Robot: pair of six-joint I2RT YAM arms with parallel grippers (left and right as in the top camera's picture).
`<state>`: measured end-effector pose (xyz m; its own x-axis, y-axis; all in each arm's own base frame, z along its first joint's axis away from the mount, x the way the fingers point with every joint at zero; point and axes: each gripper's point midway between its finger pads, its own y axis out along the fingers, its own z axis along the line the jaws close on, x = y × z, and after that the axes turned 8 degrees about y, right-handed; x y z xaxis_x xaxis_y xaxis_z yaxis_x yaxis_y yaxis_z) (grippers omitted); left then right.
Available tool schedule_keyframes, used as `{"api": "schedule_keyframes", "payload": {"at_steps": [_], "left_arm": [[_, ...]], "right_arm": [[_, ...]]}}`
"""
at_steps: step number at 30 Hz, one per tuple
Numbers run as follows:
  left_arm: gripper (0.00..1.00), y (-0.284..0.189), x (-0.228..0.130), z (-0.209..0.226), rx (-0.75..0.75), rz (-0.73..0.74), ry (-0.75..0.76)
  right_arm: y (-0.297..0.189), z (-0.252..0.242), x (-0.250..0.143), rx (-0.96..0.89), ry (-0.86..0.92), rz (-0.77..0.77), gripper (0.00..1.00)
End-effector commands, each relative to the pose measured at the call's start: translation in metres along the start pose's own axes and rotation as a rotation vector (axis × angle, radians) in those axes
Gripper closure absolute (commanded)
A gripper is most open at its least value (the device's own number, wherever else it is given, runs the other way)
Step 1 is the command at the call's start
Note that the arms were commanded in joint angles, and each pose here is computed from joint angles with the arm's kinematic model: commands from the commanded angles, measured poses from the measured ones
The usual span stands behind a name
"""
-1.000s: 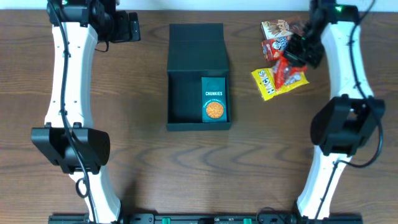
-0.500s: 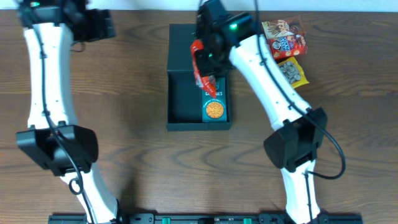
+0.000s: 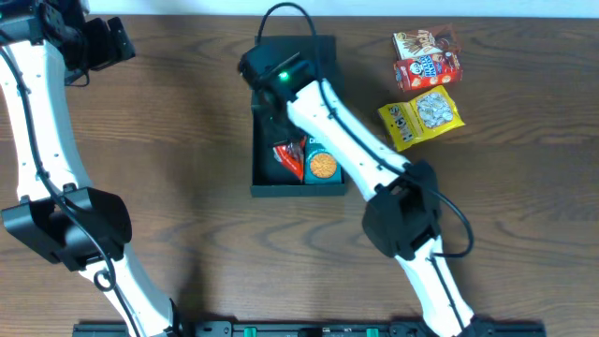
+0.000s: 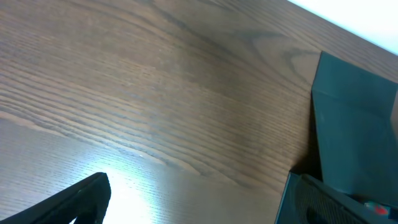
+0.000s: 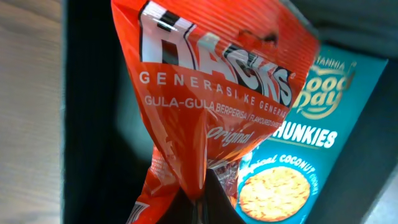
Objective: Pack container
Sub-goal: 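Lower the Hacks bag into the box's left side and release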
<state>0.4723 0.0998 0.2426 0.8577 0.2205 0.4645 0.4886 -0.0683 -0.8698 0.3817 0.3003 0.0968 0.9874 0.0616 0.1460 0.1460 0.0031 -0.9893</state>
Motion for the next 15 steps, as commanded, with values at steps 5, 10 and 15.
{"api": "schedule_keyframes", "payload": {"at_steps": [5, 10, 15], "left_arm": [[0.05, -0.001, 0.000, -0.002, -0.010, 0.000, 0.017], [0.05, -0.001, 0.000, -0.002, -0.010, 0.000, 0.017], [0.05, -0.001, 0.000, -0.002, -0.010, 0.000, 0.017]], "right_arm": [[-0.010, 0.011, -0.006, -0.038, 0.055, -0.054, 0.98], [-0.010, 0.008, -0.009, -0.070, 0.032, -0.059, 0.98], [-0.010, 0.007, -0.007, -0.081, -0.025, -0.065, 0.42]]}}
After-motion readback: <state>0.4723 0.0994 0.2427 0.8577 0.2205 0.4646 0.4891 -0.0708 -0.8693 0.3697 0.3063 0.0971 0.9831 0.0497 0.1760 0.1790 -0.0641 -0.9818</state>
